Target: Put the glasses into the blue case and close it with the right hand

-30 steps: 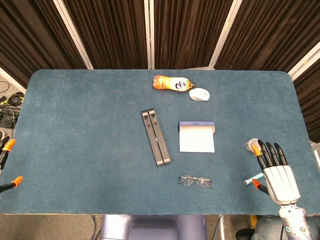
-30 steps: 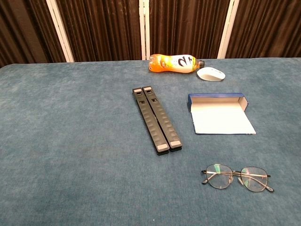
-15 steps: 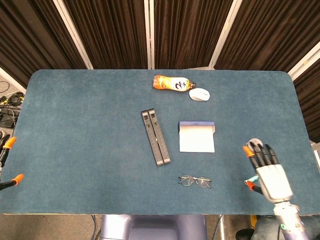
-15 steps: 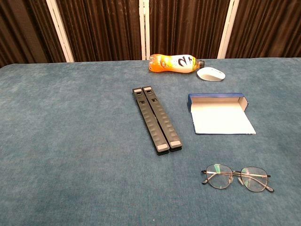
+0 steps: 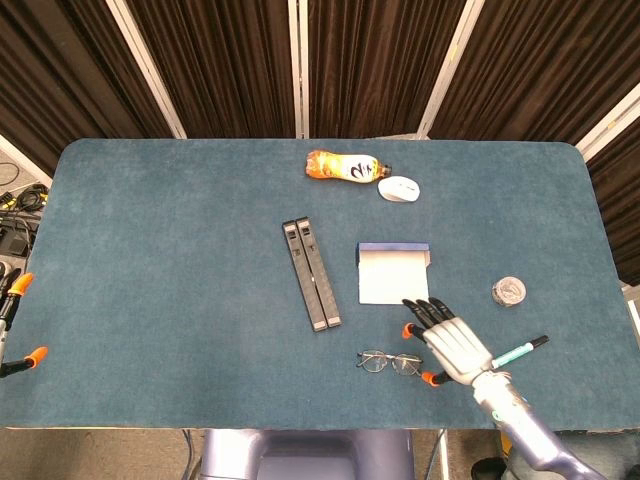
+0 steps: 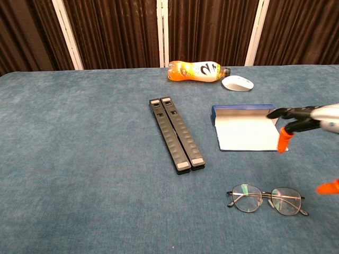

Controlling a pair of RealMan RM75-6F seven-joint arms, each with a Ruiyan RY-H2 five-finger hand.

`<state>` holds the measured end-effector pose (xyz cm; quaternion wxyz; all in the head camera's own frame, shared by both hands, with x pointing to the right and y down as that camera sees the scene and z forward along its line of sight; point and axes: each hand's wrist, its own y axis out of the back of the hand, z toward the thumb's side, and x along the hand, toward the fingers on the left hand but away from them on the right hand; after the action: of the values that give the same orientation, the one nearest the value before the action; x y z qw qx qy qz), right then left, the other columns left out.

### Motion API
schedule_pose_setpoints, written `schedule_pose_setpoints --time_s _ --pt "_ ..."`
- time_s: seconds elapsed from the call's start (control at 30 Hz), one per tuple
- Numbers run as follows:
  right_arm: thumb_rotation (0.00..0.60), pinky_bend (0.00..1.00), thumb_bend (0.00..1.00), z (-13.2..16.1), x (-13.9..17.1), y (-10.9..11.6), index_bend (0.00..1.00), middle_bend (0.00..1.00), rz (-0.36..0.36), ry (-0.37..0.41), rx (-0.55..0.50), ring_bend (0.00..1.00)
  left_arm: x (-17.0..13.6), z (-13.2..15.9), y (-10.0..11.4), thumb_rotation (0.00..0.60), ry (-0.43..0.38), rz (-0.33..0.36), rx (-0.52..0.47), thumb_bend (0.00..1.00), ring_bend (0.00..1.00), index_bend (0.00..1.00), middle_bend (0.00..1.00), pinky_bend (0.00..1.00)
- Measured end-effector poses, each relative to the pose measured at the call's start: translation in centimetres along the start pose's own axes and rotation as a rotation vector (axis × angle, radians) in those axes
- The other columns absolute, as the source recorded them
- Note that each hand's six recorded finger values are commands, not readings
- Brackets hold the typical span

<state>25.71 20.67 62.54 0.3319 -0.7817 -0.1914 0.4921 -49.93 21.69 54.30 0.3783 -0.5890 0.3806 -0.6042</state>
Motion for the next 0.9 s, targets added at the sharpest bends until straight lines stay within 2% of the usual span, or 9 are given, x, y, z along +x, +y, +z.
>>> schedule_pose_setpoints --time_s 0.23,0.5,0.9 --pt "0.6 0.0 0.15 1.7 -2.5 -0.8 0.44 0.0 0.04 -0.001 -0.019 0.0 0.1 -0.1 0.0 0.6 0.004 -0.001 -0.001 0.0 0.0 0.0 0.0 0.0" --pt "0.6 0.0 0.18 3.4 -4.4 -2.0 0.46 0.0 0.081 -0.002 -0.017 0.0 0.1 0.1 -0.2 0.6 0.002 -0.005 0.002 0.0 0.0 0.0 0.0 0.0" --pt "0.6 0.0 0.24 2.7 -5.2 -3.8 0.49 0.0 0.123 -0.052 -0.021 0.0 0.3 0.0 -0.3 0.6 0.006 -0.01 0.005 0.0 0.0 0.0 0.0 0.0"
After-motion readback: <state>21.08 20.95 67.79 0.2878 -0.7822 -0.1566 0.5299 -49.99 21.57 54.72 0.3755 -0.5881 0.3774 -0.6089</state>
